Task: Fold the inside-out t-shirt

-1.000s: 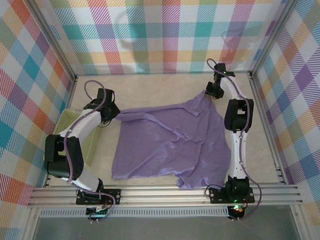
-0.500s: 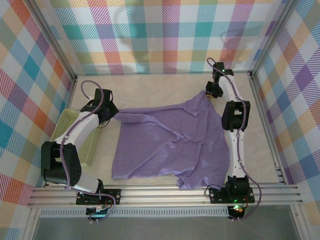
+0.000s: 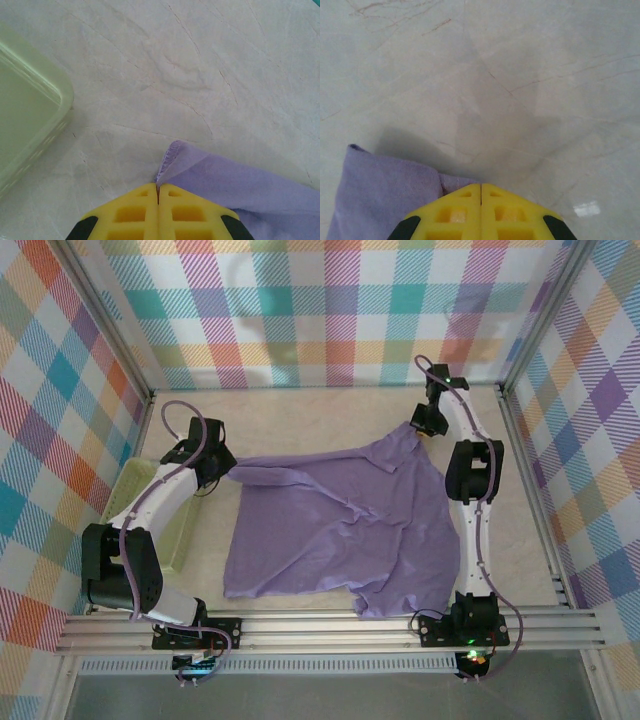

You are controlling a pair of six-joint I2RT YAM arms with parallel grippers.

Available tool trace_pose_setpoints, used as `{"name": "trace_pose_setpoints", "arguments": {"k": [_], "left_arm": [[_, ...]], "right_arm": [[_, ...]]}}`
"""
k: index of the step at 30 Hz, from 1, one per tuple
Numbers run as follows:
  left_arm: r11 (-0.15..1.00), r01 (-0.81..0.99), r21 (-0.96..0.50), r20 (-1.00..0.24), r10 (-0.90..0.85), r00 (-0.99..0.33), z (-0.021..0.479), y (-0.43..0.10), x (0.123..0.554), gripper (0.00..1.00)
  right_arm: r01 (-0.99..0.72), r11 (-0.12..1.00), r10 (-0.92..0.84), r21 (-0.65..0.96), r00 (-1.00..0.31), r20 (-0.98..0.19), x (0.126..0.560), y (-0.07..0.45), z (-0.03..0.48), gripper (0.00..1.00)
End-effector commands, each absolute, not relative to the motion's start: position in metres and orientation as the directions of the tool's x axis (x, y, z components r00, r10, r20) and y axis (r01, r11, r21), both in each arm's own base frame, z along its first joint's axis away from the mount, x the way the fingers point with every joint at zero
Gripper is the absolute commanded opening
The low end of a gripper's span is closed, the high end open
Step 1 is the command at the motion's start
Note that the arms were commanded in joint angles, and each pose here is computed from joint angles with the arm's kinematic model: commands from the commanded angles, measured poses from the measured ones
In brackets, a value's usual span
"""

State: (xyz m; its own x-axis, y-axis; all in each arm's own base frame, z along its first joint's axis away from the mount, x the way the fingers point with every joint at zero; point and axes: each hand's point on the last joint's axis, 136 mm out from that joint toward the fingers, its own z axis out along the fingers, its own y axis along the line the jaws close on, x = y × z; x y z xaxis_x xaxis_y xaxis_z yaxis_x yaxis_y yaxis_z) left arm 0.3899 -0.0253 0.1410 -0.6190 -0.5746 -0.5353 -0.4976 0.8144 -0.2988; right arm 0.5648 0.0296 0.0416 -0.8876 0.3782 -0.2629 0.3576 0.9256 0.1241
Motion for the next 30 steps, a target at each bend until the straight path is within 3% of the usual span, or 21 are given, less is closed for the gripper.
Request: {"name": "trace_pose_setpoints", "arguments": {"k": [1, 7, 13, 20, 30], "left_arm": [[0.831, -0.471, -0.296, -0.538, -0.552, -0.637, 0.15, -0.029, 0.394, 0.0], [0.831, -0.471, -0.297, -0.539, -0.553, -0.635, 0.153, -0.028, 0.392, 0.0], [0.831, -0.464, -0.306, -0.525, -0.554, -0.646, 0.151, -0.032, 0.39, 0.0], [0.831, -0.451, -0.326, -0.502, -0.556, -0.663, 0.143, -0.038, 0.389, 0.0], [0.841, -0.402, -0.363, -0.457, -0.536, -0.709, 0.134, -0.054, 0.395, 0.0]], "right_arm": [[0.342, 0.929, 0.369, 0.139, -0.854, -0.367, 0.564, 0.026, 0.103, 0.0], [0.352, 0.921, 0.388, 0.168, -0.788, -0.478, 0.544, 0.017, 0.156, 0.0], [0.374, 0.907, 0.419, 0.193, -0.766, -0.487, 0.496, 0.014, 0.168, 0.0], [0.445, 0.876, 0.481, 0.186, -0.783, -0.394, 0.443, 0.006, 0.114, 0.0], [0.503, 0.845, 0.535, 0.185, -0.807, -0.251, 0.44, -0.006, 0.035, 0.0]]}}
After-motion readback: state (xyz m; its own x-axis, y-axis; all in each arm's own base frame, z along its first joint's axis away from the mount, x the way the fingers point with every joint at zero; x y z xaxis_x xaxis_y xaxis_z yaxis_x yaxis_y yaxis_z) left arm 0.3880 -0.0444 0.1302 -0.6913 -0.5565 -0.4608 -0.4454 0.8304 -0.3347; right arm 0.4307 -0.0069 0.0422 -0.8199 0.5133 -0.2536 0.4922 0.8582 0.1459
